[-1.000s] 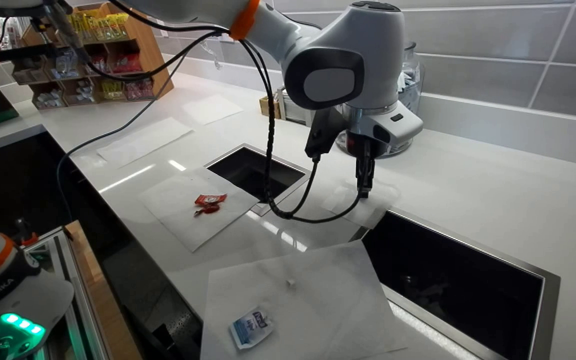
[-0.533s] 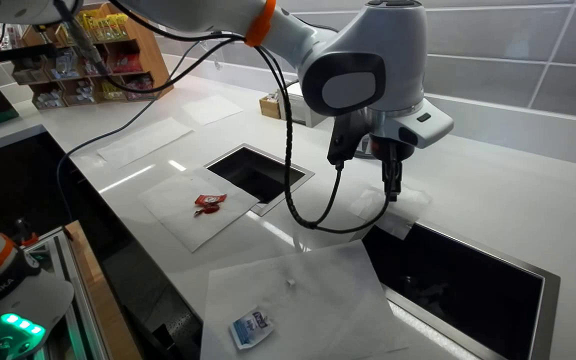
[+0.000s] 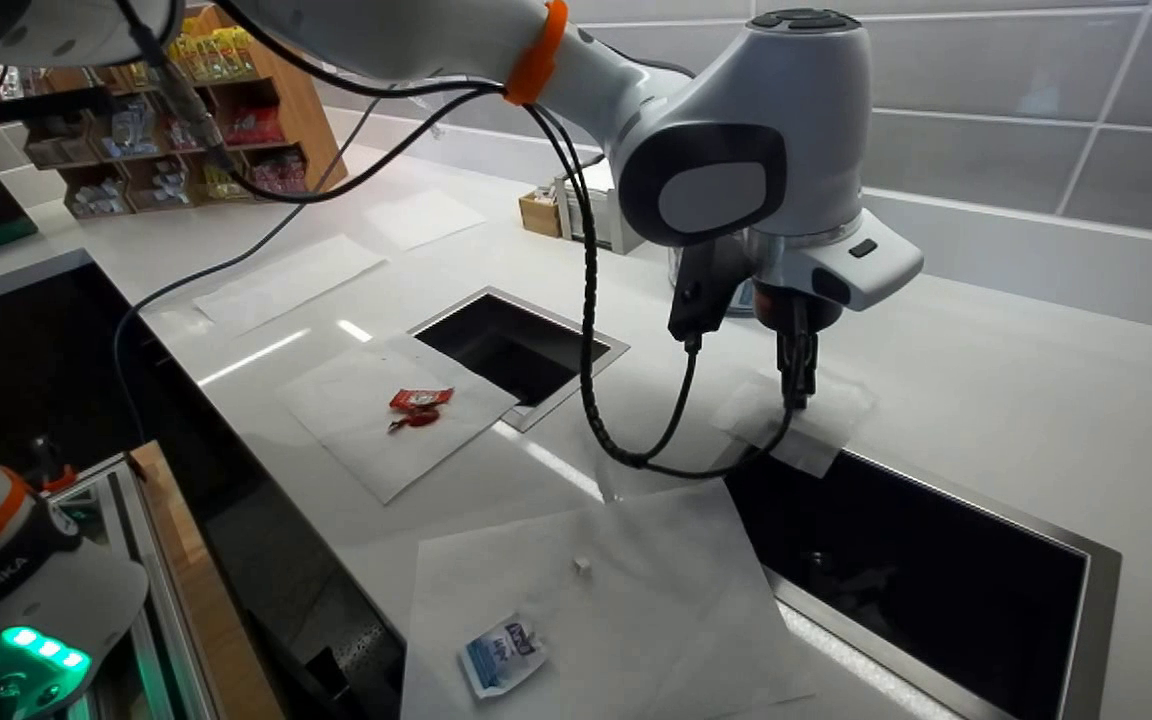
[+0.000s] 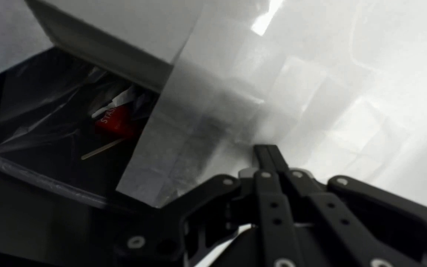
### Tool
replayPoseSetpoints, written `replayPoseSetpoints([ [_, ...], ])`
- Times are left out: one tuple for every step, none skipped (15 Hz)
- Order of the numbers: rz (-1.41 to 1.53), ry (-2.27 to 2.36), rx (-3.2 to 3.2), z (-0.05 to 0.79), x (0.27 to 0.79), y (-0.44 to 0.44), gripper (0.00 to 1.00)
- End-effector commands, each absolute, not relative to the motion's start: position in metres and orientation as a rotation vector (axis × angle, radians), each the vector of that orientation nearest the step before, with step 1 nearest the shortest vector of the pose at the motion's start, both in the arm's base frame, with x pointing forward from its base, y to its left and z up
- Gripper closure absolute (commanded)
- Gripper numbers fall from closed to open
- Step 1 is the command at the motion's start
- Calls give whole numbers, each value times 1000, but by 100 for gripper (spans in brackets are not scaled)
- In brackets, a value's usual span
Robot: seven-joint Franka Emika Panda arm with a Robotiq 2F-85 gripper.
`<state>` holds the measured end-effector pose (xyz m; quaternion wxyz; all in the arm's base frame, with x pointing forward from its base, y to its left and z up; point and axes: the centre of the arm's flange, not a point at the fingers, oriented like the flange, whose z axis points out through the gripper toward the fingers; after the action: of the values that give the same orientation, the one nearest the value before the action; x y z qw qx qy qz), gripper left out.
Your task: Use the napkin in the middle to wipe the counter
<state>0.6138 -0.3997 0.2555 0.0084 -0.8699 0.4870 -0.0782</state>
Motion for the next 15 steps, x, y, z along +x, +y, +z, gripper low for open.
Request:
replayPoseSetpoints([
  [-182,1425,-2722,257,618,-364,100],
  [-135,1390,-2732,255,620,-353,100],
  [-95,1368,-2738,253,621,-343,100],
  [-45,1348,-2744,251,621,-334,100],
  [-1,1335,-2751,252,619,-326,100],
  [52,1340,-2760,251,615,-321,100],
  [99,1340,-2768,250,609,-318,100],
  [141,1345,-2773,250,604,-315,100],
  [178,1359,-2783,248,597,-314,100],
  [213,1373,-2791,247,590,-314,100],
  [237,1383,-2797,246,585,-315,100],
  [249,1376,-2801,244,583,-315,100],
  [252,1368,-2797,244,583,-314,100],
  [240,1345,-2803,245,587,-310,100],
  [233,1324,-2808,246,590,-306,100],
])
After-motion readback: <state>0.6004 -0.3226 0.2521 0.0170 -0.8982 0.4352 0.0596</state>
